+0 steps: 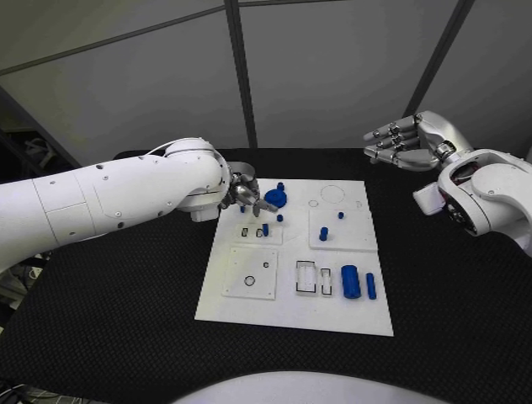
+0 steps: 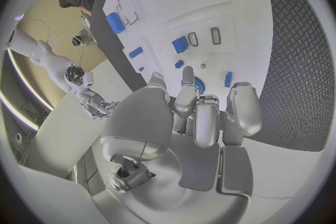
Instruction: Assemble the parts on the task board
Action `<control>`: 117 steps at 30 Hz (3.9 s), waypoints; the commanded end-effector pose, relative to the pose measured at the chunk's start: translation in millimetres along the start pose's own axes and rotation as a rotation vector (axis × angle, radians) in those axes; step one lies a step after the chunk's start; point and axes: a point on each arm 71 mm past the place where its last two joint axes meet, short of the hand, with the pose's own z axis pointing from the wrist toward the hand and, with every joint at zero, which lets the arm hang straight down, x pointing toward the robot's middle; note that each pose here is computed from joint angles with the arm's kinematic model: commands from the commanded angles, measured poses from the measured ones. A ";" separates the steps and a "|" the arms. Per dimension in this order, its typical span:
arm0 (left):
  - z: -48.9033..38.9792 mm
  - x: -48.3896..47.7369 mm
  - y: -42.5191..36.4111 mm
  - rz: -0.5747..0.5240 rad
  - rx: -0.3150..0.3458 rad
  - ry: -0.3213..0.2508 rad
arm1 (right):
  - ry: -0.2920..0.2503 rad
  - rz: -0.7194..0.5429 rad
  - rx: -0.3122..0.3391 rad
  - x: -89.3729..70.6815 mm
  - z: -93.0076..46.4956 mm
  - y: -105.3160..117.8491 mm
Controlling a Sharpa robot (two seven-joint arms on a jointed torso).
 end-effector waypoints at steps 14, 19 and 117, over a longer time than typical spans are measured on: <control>10.0 6.8 -1.8 0.091 -0.044 0.094 | 0.024 -0.021 0.010 2.5 3.9 -0.1; 12.0 9.8 -4.2 0.086 -0.040 0.111 | 0.032 -0.028 0.011 4.1 4.7 0.3; -7.4 22.8 17.8 -0.170 -0.016 -0.064 | 0.048 -0.047 0.039 4.2 9.4 -6.3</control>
